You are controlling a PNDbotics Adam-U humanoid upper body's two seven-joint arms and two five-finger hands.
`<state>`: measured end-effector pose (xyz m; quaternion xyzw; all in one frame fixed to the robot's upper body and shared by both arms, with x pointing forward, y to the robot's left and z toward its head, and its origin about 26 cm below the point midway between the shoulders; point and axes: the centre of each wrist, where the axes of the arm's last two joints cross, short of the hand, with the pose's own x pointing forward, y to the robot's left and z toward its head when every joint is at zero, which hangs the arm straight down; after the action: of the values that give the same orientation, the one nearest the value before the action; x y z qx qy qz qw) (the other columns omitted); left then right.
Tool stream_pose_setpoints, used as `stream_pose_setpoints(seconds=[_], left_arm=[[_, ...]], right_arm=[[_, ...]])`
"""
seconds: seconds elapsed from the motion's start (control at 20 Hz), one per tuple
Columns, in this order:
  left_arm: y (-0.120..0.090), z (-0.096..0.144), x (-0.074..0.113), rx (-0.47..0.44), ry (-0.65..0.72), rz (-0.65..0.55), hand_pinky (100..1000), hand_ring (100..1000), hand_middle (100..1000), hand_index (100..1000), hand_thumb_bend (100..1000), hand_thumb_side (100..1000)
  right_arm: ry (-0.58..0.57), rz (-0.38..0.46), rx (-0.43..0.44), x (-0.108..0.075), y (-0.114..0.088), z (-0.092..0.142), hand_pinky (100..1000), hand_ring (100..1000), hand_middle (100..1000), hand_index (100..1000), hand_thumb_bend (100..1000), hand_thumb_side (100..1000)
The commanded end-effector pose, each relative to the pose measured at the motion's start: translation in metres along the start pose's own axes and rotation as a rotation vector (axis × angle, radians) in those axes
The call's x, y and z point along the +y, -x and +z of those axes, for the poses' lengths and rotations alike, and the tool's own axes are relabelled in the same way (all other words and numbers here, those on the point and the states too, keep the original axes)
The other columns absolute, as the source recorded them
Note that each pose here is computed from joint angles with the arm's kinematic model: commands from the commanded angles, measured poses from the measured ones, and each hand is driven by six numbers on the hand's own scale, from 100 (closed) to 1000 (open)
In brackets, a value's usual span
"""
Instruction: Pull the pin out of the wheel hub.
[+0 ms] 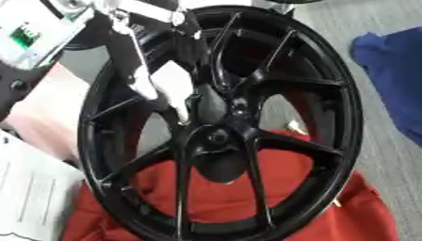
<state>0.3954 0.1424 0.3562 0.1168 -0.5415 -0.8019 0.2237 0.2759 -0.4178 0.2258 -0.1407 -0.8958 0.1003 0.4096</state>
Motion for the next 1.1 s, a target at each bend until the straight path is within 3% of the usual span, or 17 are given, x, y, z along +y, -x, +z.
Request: stream_pose_setpoints(seconds=[0.05,0.4,0.6,0.85,1.1], left_arm=[[0.003,0.013,0.006,0.034,-0.007,-0.024,779,694,633,787,597,130],[0.005,0.014,0.005,0.033,-0.007,-0.015,759,655,564,720,484,100],[0.006,0.016,0.006,0.007,-0.022,0.033,711,578,447,536,339,100],[0.003,0.023,0.012,-0.006,-0.048,0.051,695,555,410,439,299,100],[-0.006,0.057,0.028,0.009,-0.185,0.031,684,537,385,411,308,100]], right_arm=[[-0.015,0.022,-0.021,-0.003,-0.006,-0.004,869,645,638,780,100,578],[-0.014,0.022,-0.02,-0.003,-0.006,-0.004,870,646,638,781,100,578],[-0.011,0.021,-0.018,-0.003,-0.006,-0.004,870,646,639,782,100,579],[-0.009,0.02,-0.017,-0.003,-0.006,-0.005,871,647,639,782,100,579],[-0.01,0.023,-0.013,-0.004,-0.006,-0.004,871,647,640,782,100,579]])
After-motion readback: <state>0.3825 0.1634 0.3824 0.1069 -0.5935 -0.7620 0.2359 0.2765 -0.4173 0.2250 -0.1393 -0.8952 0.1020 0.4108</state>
